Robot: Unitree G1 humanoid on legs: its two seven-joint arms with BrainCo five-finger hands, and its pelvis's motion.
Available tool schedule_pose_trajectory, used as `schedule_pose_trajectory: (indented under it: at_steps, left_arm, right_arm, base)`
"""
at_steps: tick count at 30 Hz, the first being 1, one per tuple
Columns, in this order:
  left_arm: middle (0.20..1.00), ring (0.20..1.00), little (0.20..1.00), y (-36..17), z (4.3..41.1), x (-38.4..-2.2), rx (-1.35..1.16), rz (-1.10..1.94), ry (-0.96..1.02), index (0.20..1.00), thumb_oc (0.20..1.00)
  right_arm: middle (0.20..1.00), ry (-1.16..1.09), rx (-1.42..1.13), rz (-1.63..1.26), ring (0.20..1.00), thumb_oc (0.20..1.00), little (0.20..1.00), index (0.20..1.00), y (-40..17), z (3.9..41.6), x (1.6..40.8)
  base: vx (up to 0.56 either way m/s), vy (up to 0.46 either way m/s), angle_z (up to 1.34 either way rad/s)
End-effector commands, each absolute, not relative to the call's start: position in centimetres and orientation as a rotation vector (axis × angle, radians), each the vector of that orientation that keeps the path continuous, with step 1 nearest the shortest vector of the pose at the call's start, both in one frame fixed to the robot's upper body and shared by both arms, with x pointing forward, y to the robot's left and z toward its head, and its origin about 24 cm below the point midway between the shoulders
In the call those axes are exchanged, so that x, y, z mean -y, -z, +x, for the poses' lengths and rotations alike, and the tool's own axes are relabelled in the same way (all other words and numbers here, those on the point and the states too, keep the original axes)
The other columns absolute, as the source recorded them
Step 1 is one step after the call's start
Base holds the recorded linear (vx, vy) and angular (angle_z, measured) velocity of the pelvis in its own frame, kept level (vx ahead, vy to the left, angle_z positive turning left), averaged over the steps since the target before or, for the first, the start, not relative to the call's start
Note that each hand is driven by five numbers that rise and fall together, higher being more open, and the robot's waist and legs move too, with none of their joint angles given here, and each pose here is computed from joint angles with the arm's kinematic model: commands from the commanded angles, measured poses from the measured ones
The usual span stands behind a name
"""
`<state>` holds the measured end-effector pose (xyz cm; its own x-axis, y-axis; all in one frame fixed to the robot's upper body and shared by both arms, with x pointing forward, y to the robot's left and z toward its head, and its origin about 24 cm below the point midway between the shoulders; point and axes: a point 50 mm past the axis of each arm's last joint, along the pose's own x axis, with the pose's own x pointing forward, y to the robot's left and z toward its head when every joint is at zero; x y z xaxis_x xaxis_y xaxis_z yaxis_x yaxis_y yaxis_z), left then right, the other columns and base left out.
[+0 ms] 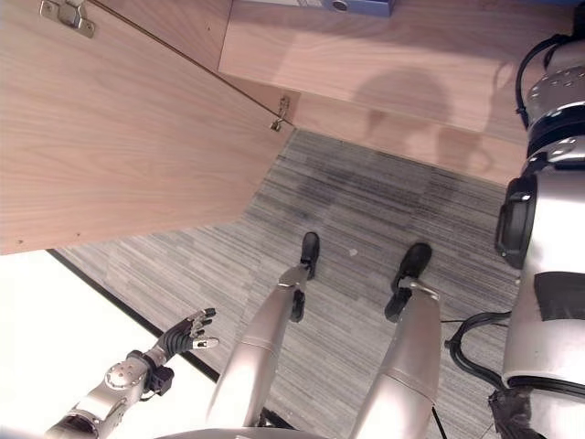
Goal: Put the empty folder in the office cabinet
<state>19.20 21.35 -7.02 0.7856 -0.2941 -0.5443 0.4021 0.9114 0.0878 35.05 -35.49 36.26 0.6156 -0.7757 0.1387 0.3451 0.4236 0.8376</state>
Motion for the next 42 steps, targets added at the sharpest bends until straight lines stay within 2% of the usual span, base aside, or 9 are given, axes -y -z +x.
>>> schedule_pose_trajectory:
  at_steps: [1,4,10,29,39,42]
  left_arm:
    - [1.000,1.000,1.000,6.9,18.7,-24.6,-0.609,0.305,0.312,1.000,1.000]
    - [1.000,1.000,1.000,7.3,18.5,-24.9,-0.633,0.341,0.296,1.000,1.000]
    - [1.000,1.000,1.000,7.5,18.6,-25.0,-0.640,0.351,0.273,1.000,1.000]
    - [1.000,1.000,1.000,8.3,18.4,-24.3,-0.664,0.277,0.236,1.000,1.000]
    - [1.000,1.000,1.000,9.1,18.1,-22.6,-0.672,0.210,0.246,1.000,1.000]
    - [1.000,1.000,1.000,9.4,17.8,-22.4,-0.685,0.192,0.226,1.000,1.000]
  right_arm:
    - [1.000,0.777,0.645,0.842,1.000,1.000,1.000,1.000,-39.4,32.4,37.4]
    - [1.000,0.836,0.562,0.942,1.000,1.000,1.000,1.000,-37.7,32.5,38.2]
    - [1.000,0.915,0.495,0.957,1.000,1.000,1.000,1.000,-36.7,31.9,39.1]
    - [1.000,1.010,0.412,1.045,1.000,1.000,1.000,1.000,-33.2,32.0,40.2]
    - [1.000,1.091,0.267,1.027,1.000,1.000,1.000,1.000,-27.7,33.0,40.1]
    - [1.000,1.133,0.176,1.012,1.000,1.000,1.000,1.000,-24.3,33.5,39.7]
  base:
    - [0.00,-0.015,0.06]
    - [0.00,-0.008,0.02]
    - [0.00,0.000,0.00]
    - [0.00,-0.004,0.01]
    - [-0.02,0.006,-0.01]
    - [-0.05,-0.007,-0.05]
